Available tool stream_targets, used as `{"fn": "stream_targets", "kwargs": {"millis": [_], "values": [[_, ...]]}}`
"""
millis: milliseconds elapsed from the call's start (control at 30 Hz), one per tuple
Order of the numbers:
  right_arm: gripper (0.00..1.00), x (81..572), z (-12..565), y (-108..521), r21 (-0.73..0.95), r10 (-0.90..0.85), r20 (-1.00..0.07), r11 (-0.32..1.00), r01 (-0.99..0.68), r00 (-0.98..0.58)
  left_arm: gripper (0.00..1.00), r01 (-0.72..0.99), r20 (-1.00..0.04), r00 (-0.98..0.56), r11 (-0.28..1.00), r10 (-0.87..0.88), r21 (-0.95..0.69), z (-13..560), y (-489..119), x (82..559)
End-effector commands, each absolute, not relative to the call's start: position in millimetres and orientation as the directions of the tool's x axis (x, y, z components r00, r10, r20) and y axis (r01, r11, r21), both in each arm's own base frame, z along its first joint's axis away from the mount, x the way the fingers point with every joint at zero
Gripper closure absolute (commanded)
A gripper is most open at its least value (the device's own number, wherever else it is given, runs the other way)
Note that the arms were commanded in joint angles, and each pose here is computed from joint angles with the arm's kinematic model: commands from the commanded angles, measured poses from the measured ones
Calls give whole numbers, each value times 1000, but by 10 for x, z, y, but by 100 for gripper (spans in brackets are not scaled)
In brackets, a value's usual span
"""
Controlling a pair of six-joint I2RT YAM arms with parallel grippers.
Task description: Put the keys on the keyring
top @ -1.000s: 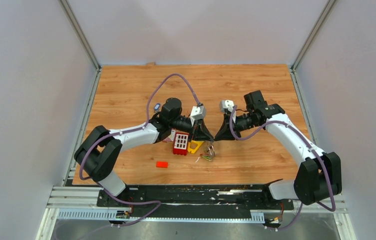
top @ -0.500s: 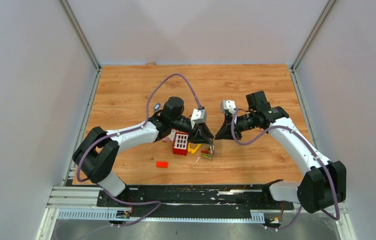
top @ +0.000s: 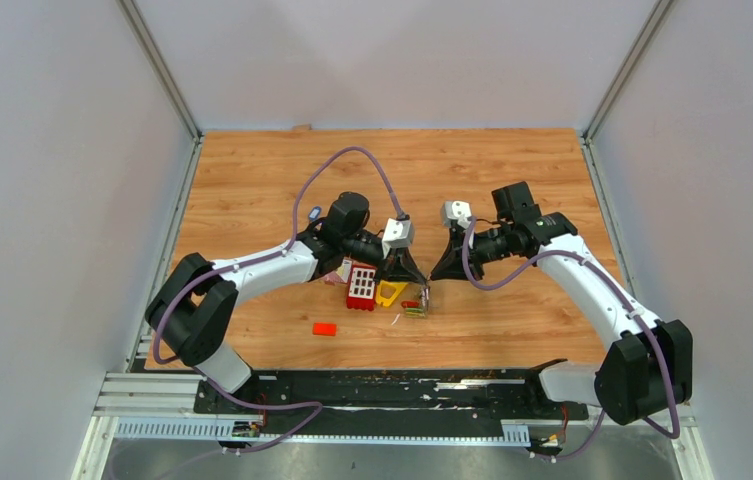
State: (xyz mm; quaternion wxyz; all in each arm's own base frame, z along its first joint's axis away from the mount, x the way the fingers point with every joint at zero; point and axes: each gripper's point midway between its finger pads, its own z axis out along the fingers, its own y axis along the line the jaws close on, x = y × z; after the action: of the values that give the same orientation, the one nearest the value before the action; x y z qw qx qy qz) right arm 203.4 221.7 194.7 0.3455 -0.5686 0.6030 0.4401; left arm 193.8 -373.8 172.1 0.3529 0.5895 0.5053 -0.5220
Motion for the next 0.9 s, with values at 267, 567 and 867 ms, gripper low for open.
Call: {"fn": "stream_targets", "kwargs": {"millis": [267, 567, 867], "values": [[100, 2005, 2060, 2261, 87, -346, -937, -101, -991, -47, 56, 946, -978, 140, -312, 152, 87, 2002, -3760, 1940], [100, 1986, 2102, 2275, 87, -334, -941, -109, -990, -46, 59, 909, -965, 181, -408, 191, 89, 1926, -3825, 1796], [100, 1974, 2109, 2272, 89, -332, -942, -108, -990, -48, 71, 906, -963, 176, -417, 204, 77, 1832, -3833, 1774]]}}
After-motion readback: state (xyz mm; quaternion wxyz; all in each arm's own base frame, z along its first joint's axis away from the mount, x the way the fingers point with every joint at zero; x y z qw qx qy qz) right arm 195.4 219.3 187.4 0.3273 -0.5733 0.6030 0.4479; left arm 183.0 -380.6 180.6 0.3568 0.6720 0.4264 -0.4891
